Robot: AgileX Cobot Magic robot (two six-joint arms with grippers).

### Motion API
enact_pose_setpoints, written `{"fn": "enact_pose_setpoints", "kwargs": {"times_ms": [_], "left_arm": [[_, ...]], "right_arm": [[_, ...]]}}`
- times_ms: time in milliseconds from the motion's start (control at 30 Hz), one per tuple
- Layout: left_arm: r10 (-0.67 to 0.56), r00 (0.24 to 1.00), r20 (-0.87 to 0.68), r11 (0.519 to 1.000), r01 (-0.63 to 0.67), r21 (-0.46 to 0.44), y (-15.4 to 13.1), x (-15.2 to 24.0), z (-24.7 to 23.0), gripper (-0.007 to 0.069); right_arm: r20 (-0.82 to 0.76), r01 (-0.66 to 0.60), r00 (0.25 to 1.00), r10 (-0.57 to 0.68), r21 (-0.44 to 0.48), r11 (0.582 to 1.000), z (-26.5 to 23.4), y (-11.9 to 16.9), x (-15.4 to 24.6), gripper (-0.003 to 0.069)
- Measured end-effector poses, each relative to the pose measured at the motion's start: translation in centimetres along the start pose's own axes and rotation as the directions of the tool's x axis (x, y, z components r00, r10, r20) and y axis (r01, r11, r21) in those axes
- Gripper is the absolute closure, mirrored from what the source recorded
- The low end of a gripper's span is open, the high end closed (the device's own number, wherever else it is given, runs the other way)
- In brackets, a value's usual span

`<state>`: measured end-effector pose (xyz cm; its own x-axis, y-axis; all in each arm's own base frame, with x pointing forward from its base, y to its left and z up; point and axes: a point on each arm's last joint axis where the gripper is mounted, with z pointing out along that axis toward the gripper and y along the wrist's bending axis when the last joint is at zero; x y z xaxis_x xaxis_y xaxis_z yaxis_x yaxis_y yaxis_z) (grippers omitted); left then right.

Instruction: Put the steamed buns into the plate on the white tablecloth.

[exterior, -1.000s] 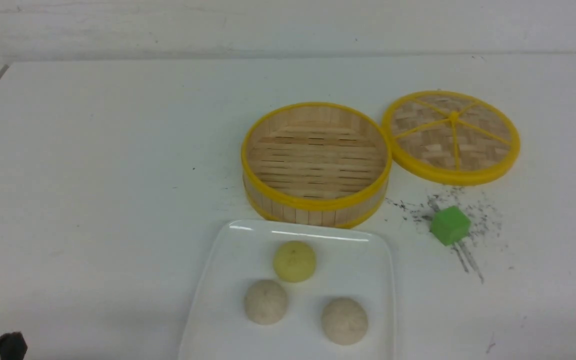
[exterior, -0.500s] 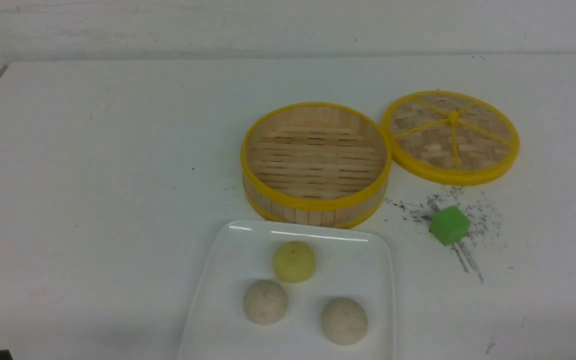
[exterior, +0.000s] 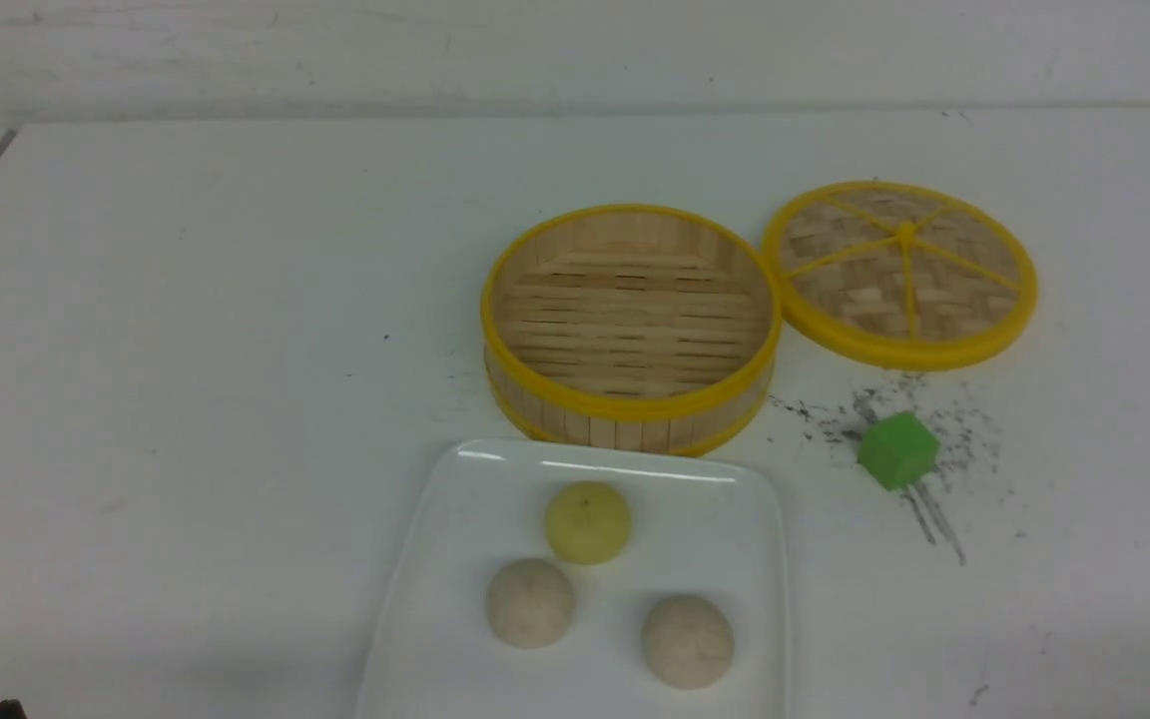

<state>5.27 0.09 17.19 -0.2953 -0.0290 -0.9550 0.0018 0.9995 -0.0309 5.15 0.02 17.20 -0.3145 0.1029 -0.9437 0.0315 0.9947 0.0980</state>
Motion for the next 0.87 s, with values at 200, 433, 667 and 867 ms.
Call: {"fn": "enact_pose_setpoints", "kwargs": {"times_ms": [200, 433, 667, 867], "left_arm": [[0.0, 1.0, 0.0, 1.0, 0.0, 0.0, 0.0, 0.0, 0.0, 0.0534], [0.009, 1.0, -0.001, 1.0, -0.009, -0.004, 0.03, 0.01, 0.0, 0.0533], [0.01, 1.0, -0.002, 1.0, -0.01, -0.004, 0.04, 0.01, 0.0, 0.0526], [0.01, 1.0, -0.002, 1.0, -0.01, -0.004, 0.04, 0.01, 0.0, 0.052]], "right_arm": [[0.0, 0.0, 1.0, 0.0, 0.0, 1.0, 0.0, 0.0, 0.0, 0.0522], [0.0, 0.0, 1.0, 0.0, 0.0, 1.0, 0.0, 0.0, 0.0, 0.0519], [0.0, 0.0, 1.0, 0.0, 0.0, 1.0, 0.0, 0.0, 0.0, 0.0515], [0.0, -0.001, 1.0, 0.001, 0.0, 1.0, 0.0, 0.0, 0.0, 0.0507]]}}
